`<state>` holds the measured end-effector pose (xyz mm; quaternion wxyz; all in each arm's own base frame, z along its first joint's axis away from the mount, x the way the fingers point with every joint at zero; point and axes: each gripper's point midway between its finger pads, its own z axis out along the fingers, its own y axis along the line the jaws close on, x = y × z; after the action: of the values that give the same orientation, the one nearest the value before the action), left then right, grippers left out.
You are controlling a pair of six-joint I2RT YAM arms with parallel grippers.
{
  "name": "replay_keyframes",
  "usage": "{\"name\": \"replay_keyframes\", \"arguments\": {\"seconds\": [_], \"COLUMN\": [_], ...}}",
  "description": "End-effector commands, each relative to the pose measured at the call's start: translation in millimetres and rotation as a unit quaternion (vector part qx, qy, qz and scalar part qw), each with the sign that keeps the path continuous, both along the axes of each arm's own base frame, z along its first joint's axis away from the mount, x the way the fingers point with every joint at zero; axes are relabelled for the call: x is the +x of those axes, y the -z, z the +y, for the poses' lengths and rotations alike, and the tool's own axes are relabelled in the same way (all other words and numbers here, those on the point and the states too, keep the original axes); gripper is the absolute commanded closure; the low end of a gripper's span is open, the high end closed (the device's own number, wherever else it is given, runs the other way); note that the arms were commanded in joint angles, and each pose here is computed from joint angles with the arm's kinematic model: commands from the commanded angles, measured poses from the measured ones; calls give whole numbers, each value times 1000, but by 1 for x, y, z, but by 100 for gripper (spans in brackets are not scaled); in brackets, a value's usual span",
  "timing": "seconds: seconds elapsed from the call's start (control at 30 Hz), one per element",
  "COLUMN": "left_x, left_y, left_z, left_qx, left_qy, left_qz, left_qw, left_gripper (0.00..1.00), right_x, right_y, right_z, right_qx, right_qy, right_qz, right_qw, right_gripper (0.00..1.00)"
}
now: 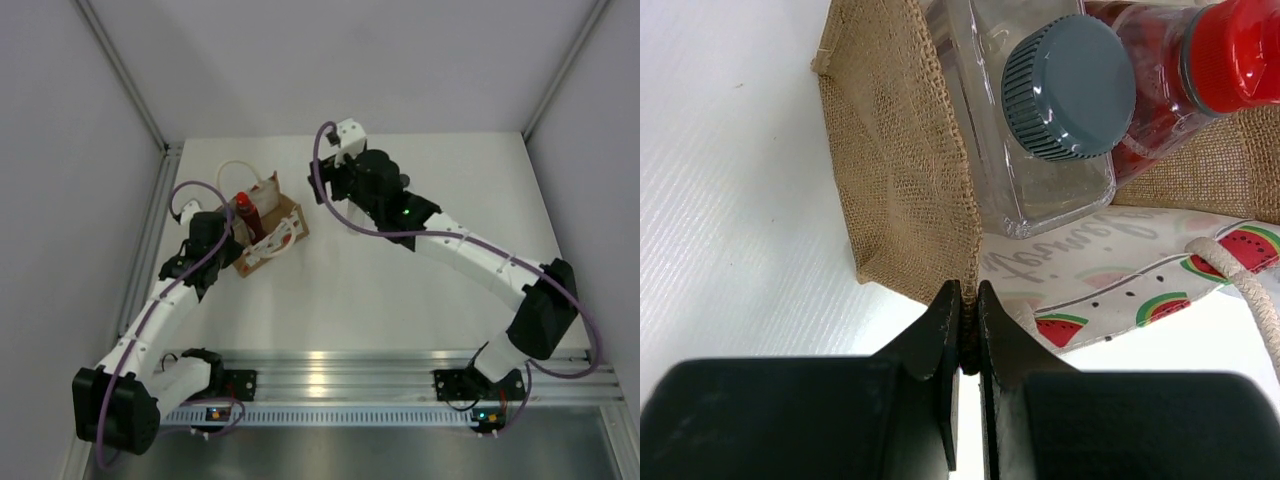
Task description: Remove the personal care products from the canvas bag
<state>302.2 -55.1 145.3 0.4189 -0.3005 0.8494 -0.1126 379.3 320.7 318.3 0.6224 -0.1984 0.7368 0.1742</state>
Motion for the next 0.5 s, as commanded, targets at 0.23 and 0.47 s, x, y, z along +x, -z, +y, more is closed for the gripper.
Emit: {"name": "replay_keyframes", "arguments": {"seconds": [0.23,0.47], "left_x": [-10,-9], "left_y": [0,0], "left_z": [3,4], "left_qx": [-23,-18], "left_qy": [-27,-26], "left_qz": [-12,-11], "left_qw": [999,999], "left_gripper": [100,100], "right_x": [-26,-20], "right_y": [-10,21], "right_z": [152,201], "right_qx": [37,35], "right_qy": [-179,-217], "right_qz": [-21,0], "right_qw": [983,975], "right_gripper": [30,33]}}
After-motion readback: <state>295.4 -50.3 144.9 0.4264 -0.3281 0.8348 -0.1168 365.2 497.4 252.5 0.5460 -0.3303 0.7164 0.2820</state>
